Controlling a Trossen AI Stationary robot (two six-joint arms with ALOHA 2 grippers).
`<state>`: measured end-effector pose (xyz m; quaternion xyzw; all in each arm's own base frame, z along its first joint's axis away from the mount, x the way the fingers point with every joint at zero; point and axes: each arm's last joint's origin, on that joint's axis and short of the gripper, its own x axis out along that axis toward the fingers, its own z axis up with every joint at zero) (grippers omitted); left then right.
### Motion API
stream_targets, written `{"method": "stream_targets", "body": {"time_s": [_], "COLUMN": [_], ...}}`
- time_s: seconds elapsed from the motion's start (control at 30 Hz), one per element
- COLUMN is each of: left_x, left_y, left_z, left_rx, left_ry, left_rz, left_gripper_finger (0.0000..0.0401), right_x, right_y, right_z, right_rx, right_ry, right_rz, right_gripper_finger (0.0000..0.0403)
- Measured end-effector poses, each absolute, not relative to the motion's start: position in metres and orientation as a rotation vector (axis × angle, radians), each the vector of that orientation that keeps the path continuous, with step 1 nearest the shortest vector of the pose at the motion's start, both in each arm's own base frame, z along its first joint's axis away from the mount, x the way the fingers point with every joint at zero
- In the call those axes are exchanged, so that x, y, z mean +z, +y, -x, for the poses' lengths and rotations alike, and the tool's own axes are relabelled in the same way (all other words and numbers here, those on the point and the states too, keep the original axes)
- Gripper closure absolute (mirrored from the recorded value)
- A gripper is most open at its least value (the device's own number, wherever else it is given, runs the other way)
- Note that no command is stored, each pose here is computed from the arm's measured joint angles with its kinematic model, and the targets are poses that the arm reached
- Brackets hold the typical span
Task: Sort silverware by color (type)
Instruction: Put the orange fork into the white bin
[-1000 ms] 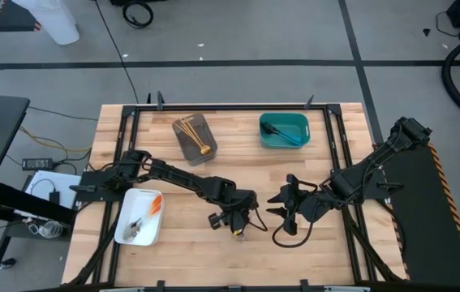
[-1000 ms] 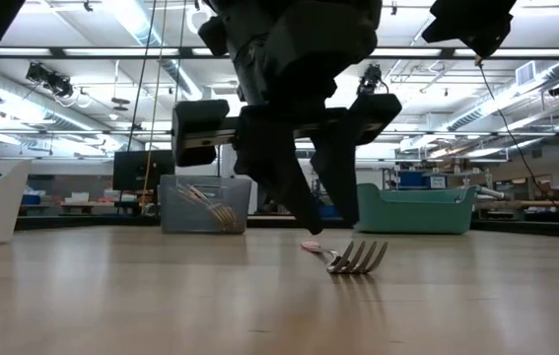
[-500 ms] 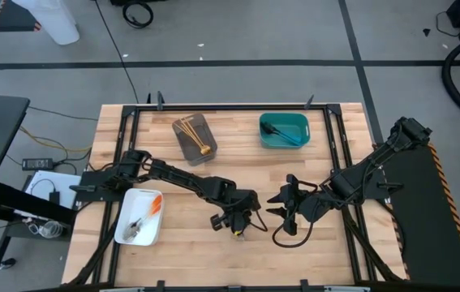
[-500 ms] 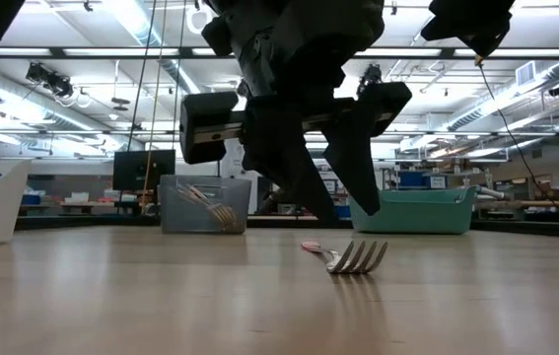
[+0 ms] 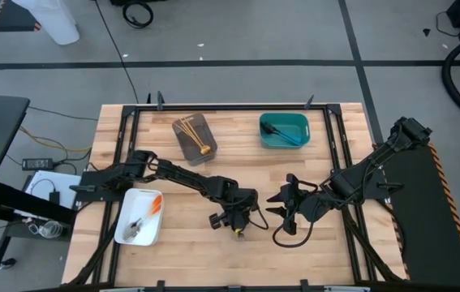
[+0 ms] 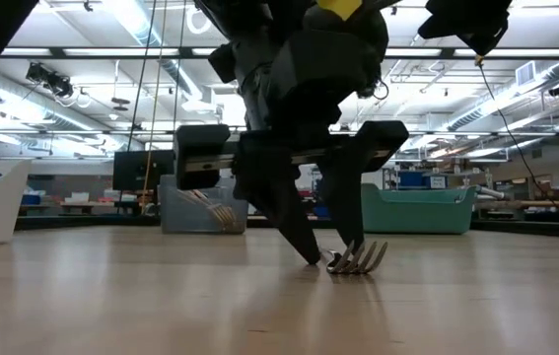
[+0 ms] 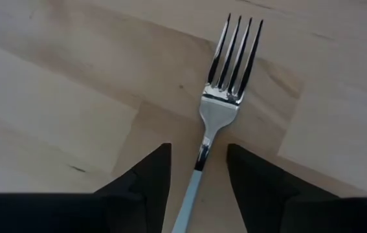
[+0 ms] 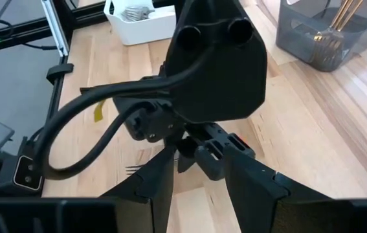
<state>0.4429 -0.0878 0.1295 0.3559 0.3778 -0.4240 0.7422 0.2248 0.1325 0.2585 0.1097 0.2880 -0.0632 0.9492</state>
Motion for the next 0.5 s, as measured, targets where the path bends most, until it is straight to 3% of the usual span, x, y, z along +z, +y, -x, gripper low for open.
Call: {"method": "stream_targets", "body": {"time_s": [0.13, 0.5], "left_x": [0.1286, 0.1269], "left_y": [-0.0872, -0.0876], "left_z": [-0.4413, -0.4372], "left_rx": [-0.927, -0.933], "left_ry": [0.856, 0.907], "left_rz": [-0.760, -0.765], "left_gripper_finger": [0.0263, 0.0380], "right_x": [0.2585, 0.2590], "right_y": [0.1325, 0.1327], "right_z": [-0.2248, -0.2251], "right_rx": [-0.128, -0.124], "right_ry": [0.586, 0.581], "right_rz": [-0.222, -0.212], "right_gripper_finger": [0.0259, 0.0259]}}
